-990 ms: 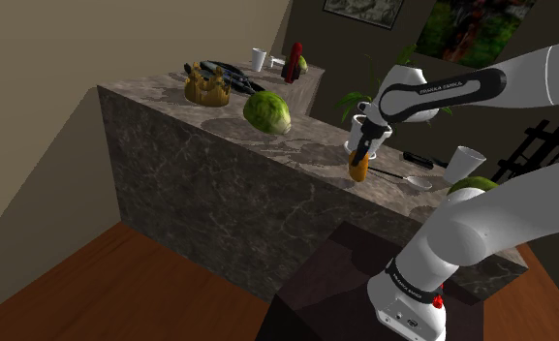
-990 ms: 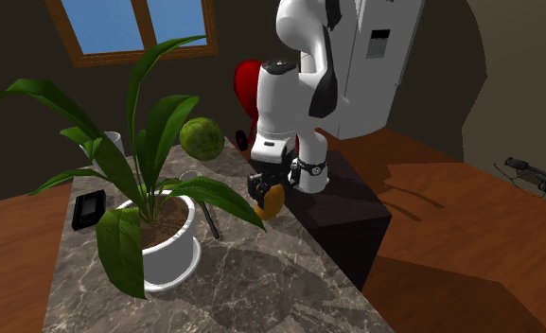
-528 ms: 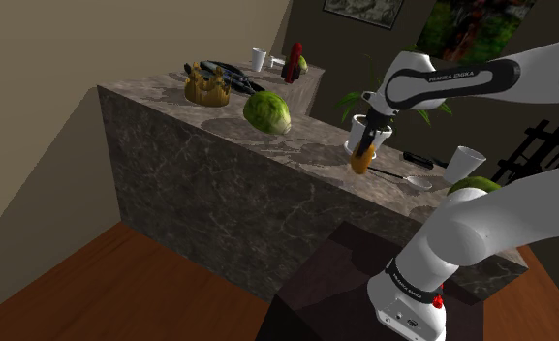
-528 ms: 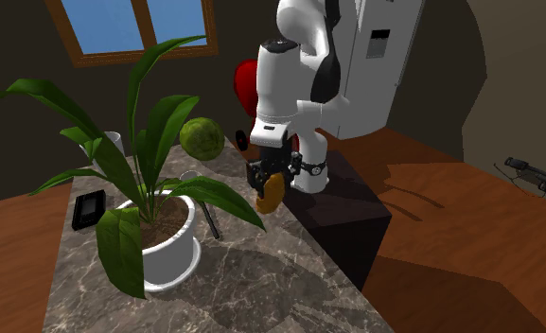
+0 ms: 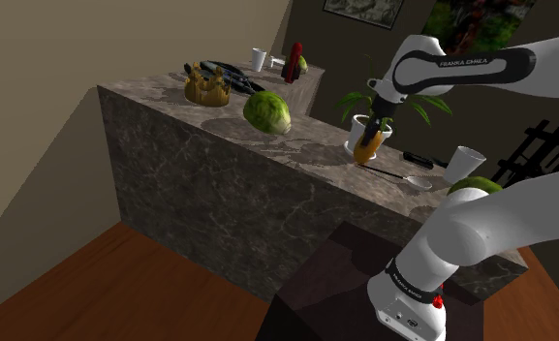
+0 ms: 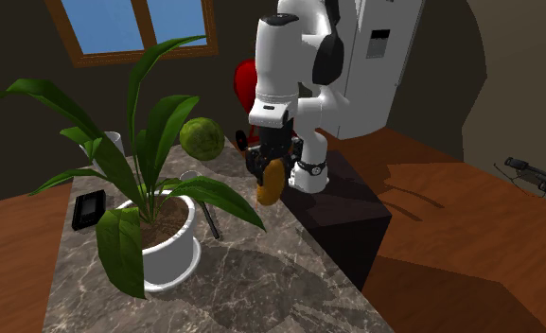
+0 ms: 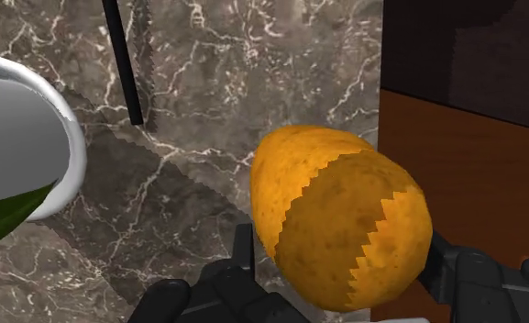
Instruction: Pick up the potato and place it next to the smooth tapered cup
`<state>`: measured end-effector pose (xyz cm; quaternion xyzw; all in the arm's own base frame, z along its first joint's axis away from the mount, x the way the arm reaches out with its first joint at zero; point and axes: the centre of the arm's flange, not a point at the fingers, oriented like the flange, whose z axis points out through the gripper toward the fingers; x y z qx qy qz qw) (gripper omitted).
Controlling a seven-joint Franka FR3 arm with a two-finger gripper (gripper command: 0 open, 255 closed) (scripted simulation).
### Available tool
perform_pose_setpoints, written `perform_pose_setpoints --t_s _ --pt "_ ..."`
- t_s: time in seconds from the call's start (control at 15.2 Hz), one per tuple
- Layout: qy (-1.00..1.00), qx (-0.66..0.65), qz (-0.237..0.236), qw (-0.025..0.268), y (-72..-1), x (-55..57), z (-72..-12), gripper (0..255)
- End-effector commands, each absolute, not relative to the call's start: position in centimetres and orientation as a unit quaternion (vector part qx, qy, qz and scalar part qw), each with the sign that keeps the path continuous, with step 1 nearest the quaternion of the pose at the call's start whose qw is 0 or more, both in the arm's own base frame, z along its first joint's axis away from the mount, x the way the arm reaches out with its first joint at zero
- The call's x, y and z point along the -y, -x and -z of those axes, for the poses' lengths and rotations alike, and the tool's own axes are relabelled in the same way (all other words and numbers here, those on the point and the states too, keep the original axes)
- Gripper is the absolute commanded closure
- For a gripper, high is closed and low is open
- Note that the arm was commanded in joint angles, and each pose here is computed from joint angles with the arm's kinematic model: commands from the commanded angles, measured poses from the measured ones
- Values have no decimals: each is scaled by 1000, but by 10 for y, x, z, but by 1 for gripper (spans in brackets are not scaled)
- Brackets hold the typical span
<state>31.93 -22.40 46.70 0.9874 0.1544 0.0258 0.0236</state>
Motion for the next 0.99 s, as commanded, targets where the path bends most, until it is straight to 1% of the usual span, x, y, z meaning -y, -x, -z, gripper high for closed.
perform_pose_setpoints --t_s 0.0,0.92 --pt "-987 -154 -26 24 -319 224 -479 255" --pt "-987 -154 -26 24 -319 224 -553 255"
